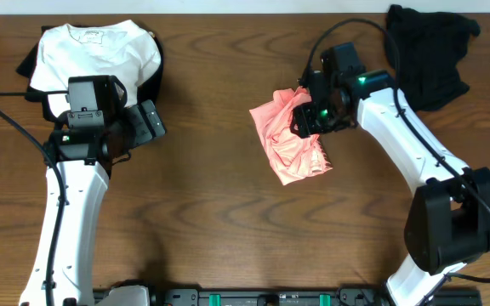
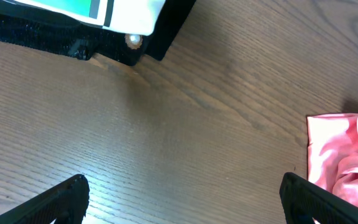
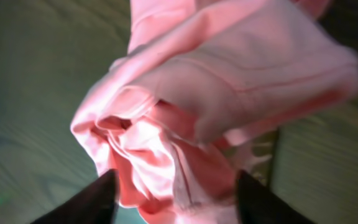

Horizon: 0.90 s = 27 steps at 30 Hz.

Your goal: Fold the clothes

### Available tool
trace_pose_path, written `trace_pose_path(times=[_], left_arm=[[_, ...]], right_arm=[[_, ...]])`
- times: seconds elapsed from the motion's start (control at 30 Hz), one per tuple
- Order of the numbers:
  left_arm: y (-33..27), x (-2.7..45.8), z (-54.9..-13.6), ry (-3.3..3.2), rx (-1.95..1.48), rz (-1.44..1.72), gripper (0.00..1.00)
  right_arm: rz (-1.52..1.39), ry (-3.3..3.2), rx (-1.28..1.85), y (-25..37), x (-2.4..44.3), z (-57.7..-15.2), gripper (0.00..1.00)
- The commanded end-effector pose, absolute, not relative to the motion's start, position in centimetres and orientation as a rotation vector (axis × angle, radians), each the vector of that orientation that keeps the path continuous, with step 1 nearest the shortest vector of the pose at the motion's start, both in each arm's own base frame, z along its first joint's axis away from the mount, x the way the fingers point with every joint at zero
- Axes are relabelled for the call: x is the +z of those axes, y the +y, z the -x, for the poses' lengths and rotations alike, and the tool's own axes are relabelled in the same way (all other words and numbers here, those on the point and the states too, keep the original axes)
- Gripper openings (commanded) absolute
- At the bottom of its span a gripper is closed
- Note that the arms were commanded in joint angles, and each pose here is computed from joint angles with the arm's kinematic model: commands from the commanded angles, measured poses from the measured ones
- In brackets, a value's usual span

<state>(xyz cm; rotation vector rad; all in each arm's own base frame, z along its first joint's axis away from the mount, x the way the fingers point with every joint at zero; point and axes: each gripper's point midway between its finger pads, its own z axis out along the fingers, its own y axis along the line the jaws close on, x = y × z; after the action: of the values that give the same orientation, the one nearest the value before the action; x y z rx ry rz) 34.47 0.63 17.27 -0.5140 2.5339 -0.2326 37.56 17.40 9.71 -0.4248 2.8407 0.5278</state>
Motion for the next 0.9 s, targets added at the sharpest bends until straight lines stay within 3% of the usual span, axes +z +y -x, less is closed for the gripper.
trace_pose_path(times=[0.0,0.27,0.47,0.87], left_arm=[[1.0,16.9,-34.3,2.541,-0.215,0.534,0.98],[1.0,16.9,-34.3,2.540,-0.215,0.534,0.98],[1.0,16.9,-34.3,2.540,-0.215,0.533,0.98],[1.0,17.1,-34.6,2.526,-0.217,0.530,0.98]], right_arm=[[0.466,2.838,0.610,18.3,9.4,-36.4,0.40],[0.467,2.858,0.620,18.3,8.9,-35.8,0.01],[0.625,2.779,0.779,21.4,10.8,-34.4,0.01],[1.012,2.791,0.825,29.4,11.0,-25.9,0.03]])
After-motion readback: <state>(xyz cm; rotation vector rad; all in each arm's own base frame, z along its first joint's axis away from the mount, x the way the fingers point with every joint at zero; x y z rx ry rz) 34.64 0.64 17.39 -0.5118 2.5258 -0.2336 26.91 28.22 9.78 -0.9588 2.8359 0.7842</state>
